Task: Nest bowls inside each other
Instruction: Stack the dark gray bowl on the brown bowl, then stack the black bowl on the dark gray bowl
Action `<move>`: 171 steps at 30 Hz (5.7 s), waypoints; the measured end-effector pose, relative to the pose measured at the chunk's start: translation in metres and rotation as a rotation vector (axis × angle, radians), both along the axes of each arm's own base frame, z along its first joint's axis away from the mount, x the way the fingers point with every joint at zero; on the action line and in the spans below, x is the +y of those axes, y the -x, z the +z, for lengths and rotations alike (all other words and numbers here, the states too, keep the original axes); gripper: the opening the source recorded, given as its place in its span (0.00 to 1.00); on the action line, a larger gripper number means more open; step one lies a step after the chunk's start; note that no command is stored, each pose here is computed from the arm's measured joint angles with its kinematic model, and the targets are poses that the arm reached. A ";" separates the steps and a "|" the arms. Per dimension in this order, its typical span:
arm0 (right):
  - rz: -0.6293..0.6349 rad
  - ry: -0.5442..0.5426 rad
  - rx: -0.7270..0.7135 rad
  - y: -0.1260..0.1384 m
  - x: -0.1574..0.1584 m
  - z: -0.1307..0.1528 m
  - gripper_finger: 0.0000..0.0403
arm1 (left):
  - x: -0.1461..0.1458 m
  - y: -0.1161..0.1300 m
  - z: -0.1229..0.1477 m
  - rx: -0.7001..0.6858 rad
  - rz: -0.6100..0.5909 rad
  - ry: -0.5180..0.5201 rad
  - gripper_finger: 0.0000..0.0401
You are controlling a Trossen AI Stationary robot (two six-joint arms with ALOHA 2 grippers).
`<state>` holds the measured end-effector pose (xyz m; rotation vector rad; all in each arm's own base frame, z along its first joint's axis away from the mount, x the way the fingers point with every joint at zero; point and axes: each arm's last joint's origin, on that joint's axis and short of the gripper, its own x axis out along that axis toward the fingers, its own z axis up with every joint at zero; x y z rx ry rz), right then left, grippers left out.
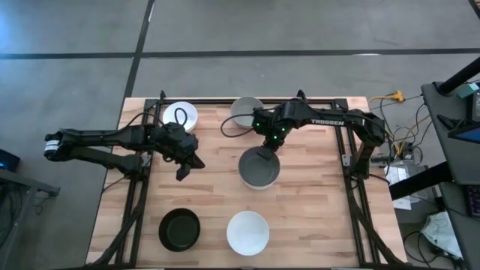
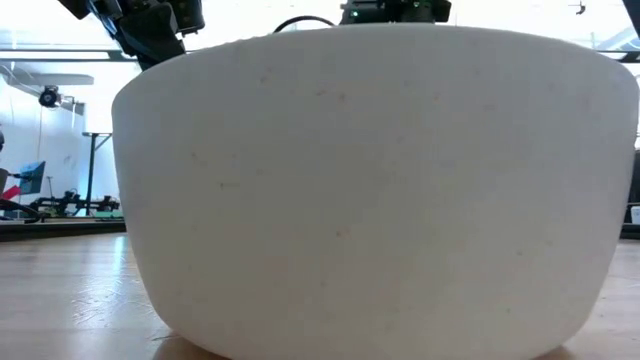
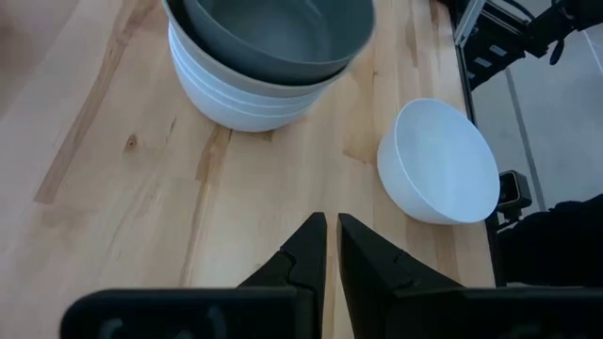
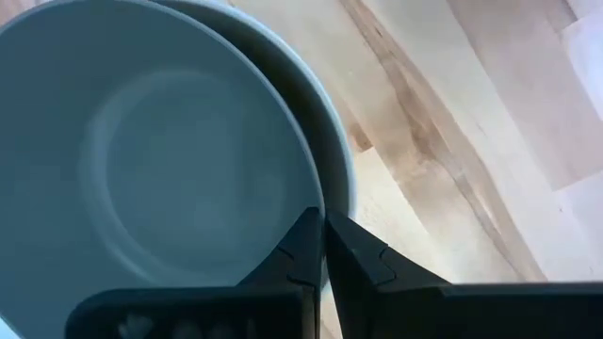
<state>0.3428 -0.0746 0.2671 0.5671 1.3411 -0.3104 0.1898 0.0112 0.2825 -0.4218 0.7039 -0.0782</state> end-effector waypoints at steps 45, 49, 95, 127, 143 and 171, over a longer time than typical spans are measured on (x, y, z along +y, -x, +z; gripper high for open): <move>0.036 0.030 -0.001 -0.001 0.005 -0.008 0.15 | 0.000 0.000 0.000 0.004 0.005 0.007 0.04; 0.036 0.032 0.000 -0.001 0.005 -0.008 0.06 | 0.000 0.000 0.000 0.004 0.005 0.007 0.04; 0.109 0.065 -0.028 -0.005 0.010 -0.017 0.14 | 0.000 0.000 -0.001 0.007 0.005 0.007 0.04; 0.099 0.193 -0.943 0.106 0.055 0.067 0.16 | -0.024 0.016 0.019 -0.030 -0.052 0.104 0.04; -0.105 -0.199 -1.740 0.151 0.071 0.030 0.16 | -0.071 0.056 0.062 -0.187 0.040 0.080 0.04; -0.103 -0.217 -1.732 0.148 0.073 0.030 0.16 | -0.108 0.010 -0.027 0.609 -0.162 -0.282 0.24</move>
